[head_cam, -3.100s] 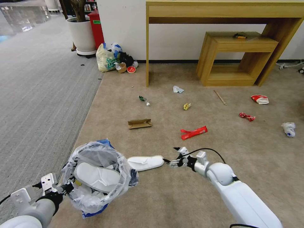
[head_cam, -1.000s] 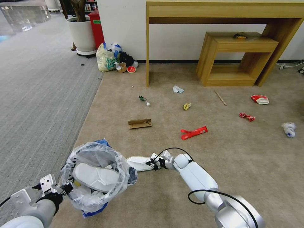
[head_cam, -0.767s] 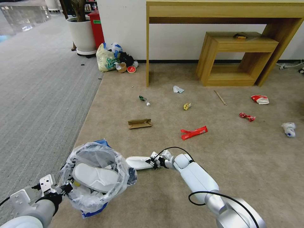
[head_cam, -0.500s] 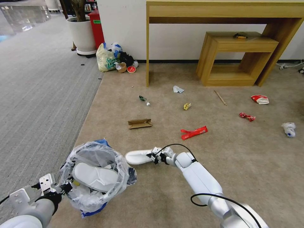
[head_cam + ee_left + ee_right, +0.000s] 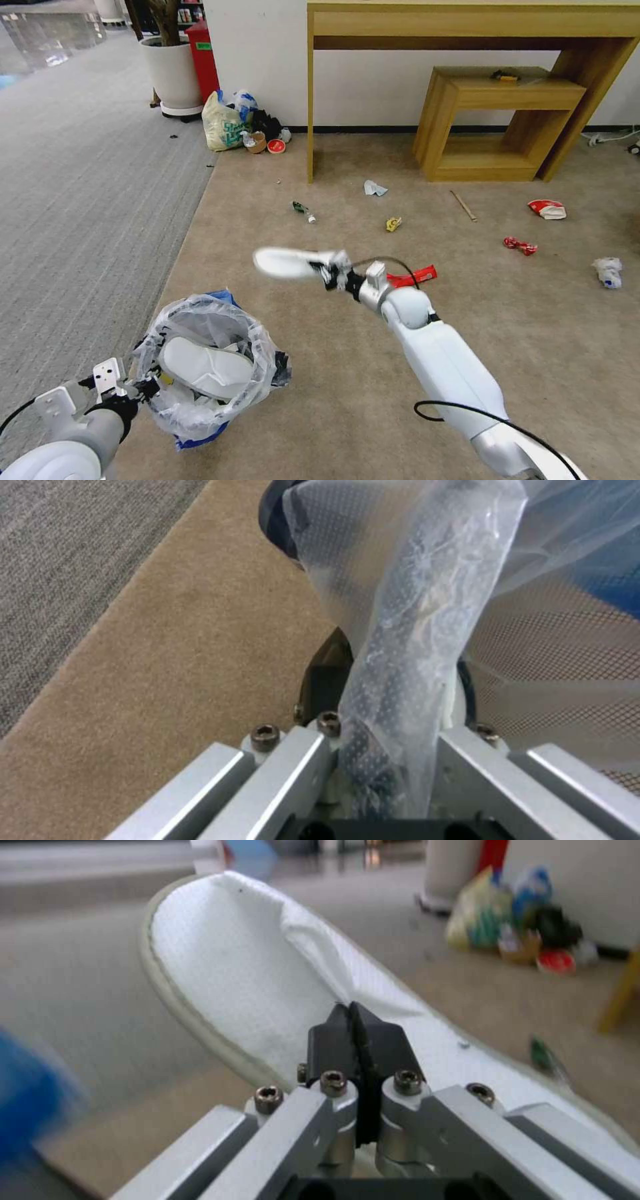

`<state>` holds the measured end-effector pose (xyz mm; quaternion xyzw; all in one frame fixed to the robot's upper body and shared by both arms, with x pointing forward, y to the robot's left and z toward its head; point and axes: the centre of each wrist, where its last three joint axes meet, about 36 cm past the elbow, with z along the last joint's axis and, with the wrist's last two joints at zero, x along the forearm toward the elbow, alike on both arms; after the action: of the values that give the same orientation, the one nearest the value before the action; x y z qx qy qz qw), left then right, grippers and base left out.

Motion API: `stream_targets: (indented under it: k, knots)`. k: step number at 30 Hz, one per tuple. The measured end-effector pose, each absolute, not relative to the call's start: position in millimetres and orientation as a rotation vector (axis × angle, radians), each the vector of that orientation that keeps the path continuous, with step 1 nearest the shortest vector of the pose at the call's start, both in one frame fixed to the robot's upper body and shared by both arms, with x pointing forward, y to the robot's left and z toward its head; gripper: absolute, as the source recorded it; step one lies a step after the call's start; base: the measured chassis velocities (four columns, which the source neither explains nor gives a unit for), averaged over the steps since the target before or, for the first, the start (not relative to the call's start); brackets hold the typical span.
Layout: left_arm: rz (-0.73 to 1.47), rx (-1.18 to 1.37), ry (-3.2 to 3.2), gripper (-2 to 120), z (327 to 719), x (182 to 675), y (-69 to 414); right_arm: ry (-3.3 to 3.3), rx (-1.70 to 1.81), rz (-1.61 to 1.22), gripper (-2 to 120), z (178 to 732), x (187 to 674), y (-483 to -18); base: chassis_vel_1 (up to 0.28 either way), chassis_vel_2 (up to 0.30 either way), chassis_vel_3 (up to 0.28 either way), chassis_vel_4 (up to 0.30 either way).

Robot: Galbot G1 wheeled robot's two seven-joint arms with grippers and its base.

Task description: Pick up the trash bin and place the garbage on the floor into it.

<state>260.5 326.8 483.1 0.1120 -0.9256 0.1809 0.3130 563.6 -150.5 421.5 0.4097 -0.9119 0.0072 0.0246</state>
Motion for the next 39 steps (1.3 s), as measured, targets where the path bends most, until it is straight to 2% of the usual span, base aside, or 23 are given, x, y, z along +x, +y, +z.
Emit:
stream_targets:
  k: [8, 15, 19, 26, 39]
  knots:
    - [0.455, 0.281, -2.444, 0, 482.7, 263.8, 324.9, -2.817, 1.423, -0.120, 0, 468.5, 539.5, -104.1, 0.000, 0.000, 0.000, 0.000]
    - [0.434, 0.281, -2.439, 0, 479.7, 266.9, 326.5, -2.689, 1.635, -0.268, 0, 499.0, 483.9, -35.5, 0.000, 0.000, 0.000, 0.000]
    - [0.428, 0.283, -2.437, 0, 477.8, 268.4, 327.1, -2.623, 1.701, -0.309, 0, 504.4, 459.3, -16.8, 0.000, 0.000, 0.000, 0.000]
    - [0.437, 0.287, -2.445, 0, 476.6, 274.6, 330.0, -2.501, 1.773, -0.366, 0, 495.8, 420.6, 0.5, 0.000, 0.000, 0.000, 0.000]
    - [0.461, 0.293, -2.446, 0, 476.3, 278.8, 331.5, -2.363, 1.786, -0.458, 0, 465.0, 377.2, 24.7, 0.000, 0.000, 0.000, 0.000]
